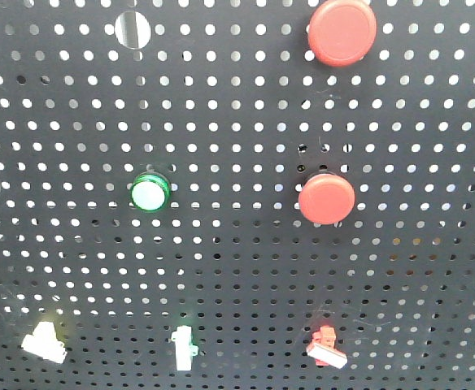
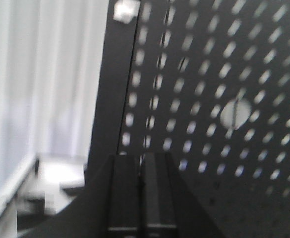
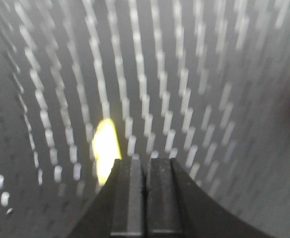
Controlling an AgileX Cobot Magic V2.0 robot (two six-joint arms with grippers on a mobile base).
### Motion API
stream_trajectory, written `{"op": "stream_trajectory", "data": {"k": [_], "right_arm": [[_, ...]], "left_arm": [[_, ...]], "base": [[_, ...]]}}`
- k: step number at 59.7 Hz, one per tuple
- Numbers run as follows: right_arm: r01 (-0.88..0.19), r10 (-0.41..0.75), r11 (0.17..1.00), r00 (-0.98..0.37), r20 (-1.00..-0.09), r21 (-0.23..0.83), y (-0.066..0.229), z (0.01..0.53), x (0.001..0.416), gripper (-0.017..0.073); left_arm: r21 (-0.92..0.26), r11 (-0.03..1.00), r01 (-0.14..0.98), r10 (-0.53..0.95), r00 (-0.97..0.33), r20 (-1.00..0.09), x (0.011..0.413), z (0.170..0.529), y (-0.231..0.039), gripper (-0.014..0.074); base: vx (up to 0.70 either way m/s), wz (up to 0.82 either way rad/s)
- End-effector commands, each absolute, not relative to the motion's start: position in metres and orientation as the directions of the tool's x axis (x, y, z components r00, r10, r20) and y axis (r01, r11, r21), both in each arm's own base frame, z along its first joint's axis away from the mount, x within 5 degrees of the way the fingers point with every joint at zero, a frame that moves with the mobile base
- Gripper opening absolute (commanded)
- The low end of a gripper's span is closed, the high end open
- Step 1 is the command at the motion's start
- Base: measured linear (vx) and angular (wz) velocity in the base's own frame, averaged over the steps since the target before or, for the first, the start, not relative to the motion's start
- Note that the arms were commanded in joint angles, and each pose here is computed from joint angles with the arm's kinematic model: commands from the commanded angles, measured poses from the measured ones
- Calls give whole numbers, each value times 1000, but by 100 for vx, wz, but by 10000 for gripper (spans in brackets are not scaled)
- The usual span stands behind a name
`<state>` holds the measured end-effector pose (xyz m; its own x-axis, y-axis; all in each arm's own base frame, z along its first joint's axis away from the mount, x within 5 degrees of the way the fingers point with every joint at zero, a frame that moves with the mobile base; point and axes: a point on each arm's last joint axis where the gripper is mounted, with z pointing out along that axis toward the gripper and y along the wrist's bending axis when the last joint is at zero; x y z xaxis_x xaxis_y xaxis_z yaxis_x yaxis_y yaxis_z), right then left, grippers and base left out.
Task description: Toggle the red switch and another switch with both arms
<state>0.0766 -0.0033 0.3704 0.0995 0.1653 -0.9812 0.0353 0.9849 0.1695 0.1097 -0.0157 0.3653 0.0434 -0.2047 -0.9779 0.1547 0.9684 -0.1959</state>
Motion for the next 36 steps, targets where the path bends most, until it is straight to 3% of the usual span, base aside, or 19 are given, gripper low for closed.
{"op": "stream_trajectory", "data": {"k": [1,8,16,36], "right_arm": [[32,178,982,188,-966,188,-5,386,76,-6],[33,174,982,187,-967,184,-5,386,76,-6],[33,175,982,181,-968,184,-5,385,76,-6],[35,170,983,166,-971,178,-4,384,76,-6]], "left_arm": [[-193,963,185,-204,37,-978,116,375,-20,3],[-100,958,268,-95,-30,-995,123,365,-34,3],[-83,933,351,-59,-78,-995,137,349,-52,3],[-66,938,341,-33,-102,-994,167,337,-63,3]], "base": [[0,0],[0,0],[0,0],[0,0]]}}
